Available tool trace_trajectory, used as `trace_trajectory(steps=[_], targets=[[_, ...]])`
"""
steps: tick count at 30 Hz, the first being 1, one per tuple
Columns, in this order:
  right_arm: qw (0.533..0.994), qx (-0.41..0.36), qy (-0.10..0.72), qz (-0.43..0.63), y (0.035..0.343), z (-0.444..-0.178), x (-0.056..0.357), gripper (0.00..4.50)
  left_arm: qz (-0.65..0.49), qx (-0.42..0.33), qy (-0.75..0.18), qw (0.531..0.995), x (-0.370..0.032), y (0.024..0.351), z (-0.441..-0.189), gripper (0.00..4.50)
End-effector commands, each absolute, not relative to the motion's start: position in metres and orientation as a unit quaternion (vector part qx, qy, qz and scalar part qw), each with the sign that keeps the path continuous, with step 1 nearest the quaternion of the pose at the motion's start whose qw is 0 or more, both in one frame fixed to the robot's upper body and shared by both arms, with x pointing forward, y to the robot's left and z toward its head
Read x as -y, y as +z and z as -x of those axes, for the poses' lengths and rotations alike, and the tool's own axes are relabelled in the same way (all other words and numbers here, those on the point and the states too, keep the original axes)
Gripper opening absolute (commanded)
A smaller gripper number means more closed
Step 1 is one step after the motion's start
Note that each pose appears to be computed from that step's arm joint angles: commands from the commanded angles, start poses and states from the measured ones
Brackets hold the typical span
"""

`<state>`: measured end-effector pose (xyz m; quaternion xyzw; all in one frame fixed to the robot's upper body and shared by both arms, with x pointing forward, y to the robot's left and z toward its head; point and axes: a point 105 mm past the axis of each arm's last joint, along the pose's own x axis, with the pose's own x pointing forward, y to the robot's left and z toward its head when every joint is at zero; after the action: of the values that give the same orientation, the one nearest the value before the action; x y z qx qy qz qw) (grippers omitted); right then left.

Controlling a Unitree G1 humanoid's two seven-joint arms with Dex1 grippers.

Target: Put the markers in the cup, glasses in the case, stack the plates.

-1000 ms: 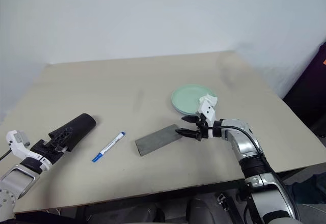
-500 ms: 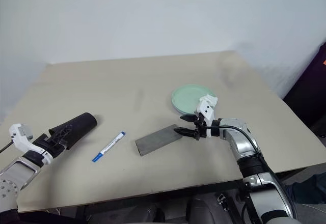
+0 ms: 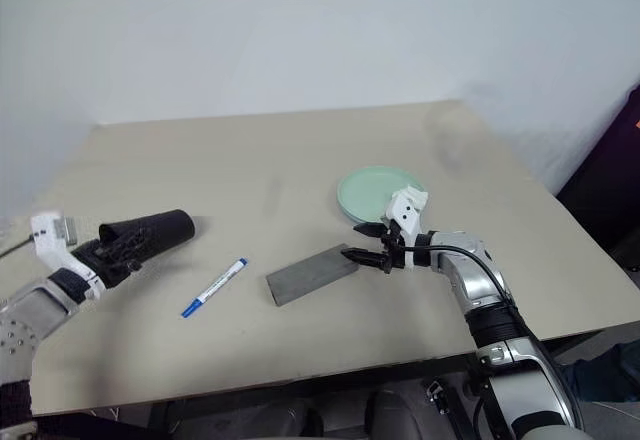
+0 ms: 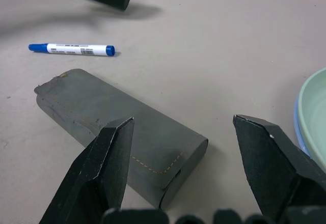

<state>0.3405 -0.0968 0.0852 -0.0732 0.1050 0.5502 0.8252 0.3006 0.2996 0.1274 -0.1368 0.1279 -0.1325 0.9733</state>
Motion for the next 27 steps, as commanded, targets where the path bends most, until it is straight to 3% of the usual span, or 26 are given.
trace_trajectory(steps=[1,8,12,20,27], targets=[[0.826,-0.073,0.553,0.084,0.104,-0.347,0.094,3.39,0.019,-0.117,-0.216,0.969,-0.284,0.163,-0.313,0.01],[0.823,-0.071,0.558,0.085,0.104,-0.349,0.09,3.39,-0.154,-0.165,-0.361,0.905,-0.269,0.192,-0.324,0.01],[0.822,-0.069,0.559,0.084,0.104,-0.349,0.087,3.39,-0.258,-0.221,-0.432,0.835,-0.27,0.194,-0.332,0.01],[0.828,-0.063,0.552,0.076,0.102,-0.347,0.085,3.39,-0.37,-0.297,-0.488,0.733,-0.266,0.196,-0.36,0.01],[0.834,-0.063,0.543,0.071,0.099,-0.343,0.087,3.39,-0.455,-0.325,-0.482,0.675,-0.259,0.199,-0.379,0.01]])
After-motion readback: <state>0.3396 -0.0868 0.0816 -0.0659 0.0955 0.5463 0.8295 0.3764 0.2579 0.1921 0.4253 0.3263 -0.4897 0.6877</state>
